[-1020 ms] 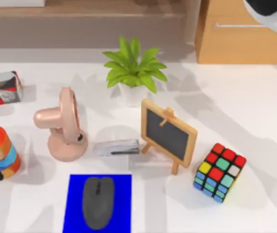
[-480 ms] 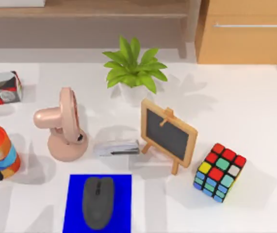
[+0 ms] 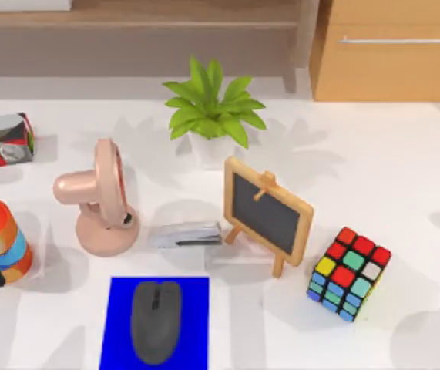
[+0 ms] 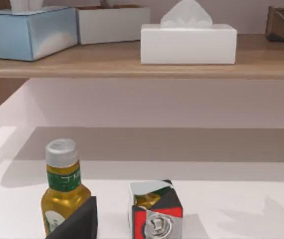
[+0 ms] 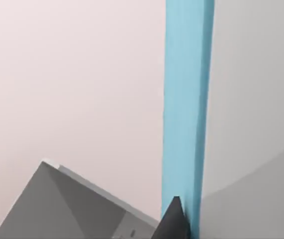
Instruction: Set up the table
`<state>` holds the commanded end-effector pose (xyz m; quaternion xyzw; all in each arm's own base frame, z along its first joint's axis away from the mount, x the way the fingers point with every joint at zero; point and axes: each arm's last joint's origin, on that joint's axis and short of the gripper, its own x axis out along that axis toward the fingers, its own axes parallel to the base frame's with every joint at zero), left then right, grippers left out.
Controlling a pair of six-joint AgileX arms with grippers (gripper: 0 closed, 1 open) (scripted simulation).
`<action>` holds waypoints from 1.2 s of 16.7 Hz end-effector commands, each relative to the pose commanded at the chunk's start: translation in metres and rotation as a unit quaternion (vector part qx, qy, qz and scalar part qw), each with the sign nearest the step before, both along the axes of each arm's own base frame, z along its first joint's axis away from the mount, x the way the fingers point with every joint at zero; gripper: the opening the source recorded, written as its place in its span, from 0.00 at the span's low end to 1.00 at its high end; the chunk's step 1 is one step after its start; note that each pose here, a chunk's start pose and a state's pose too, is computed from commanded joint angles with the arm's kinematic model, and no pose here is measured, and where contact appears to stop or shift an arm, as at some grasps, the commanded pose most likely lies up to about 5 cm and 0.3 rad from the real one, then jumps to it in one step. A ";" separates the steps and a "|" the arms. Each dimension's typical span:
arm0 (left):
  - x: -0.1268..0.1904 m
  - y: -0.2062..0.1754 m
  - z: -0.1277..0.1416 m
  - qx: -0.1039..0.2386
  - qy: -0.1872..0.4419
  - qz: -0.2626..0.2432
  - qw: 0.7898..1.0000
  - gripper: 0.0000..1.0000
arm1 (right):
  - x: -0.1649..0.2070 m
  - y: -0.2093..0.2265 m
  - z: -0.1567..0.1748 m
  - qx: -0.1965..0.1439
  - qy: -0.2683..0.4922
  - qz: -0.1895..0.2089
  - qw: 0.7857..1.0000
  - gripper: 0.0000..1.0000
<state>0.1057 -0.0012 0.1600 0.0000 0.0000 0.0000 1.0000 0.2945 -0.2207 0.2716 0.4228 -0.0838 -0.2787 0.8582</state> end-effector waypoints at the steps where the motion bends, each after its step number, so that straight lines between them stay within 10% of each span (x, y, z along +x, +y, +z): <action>1: 0.000 0.000 0.000 0.000 0.000 0.000 1.000 1.00 | -0.006 -0.008 -0.017 0.034 0.004 -0.001 0.999 0.00; 10: 0.000 0.000 0.000 0.000 0.000 0.000 1.000 1.00 | 0.022 0.021 -0.105 0.286 -0.019 0.145 0.947 0.00; 20: 0.000 0.000 0.000 0.000 0.000 0.000 1.000 1.00 | 0.046 0.044 -0.118 0.339 -0.021 0.202 0.919 0.00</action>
